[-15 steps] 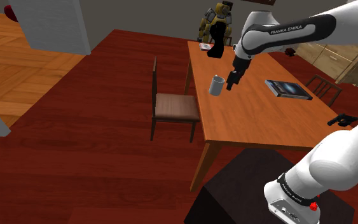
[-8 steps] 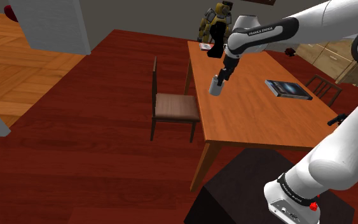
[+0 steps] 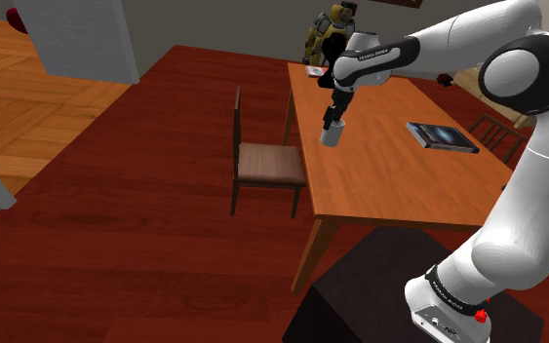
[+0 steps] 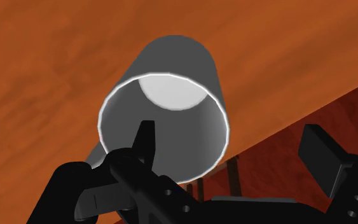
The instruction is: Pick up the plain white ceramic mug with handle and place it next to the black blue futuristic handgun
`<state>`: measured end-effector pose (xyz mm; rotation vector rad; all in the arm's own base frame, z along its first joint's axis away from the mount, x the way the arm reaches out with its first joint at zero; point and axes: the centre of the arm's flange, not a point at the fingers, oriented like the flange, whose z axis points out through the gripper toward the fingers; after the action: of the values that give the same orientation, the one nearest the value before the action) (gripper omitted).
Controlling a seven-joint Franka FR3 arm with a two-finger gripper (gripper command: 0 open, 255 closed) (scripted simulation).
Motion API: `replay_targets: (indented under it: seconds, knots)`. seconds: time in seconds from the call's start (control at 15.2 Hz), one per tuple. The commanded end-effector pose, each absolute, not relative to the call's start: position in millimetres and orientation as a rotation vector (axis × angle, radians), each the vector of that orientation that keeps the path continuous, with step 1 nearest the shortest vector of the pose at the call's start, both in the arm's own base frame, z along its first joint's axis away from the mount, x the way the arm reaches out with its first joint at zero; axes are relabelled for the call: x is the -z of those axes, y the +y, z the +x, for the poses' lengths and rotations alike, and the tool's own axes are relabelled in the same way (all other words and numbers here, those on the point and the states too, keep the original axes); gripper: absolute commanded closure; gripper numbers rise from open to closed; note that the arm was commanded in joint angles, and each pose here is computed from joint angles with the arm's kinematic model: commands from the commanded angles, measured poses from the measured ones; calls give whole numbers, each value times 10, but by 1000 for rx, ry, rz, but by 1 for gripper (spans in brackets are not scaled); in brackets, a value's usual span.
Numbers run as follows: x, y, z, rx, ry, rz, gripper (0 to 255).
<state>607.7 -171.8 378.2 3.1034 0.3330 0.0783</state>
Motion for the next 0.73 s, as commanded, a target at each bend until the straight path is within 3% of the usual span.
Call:
replay_targets:
  seconds: [0.0,0.66]
  knots:
    - [-3678,-1732,6087,-80,334,3103,0]
    - [-3490,-1735,6097,-80,334,3103,0]
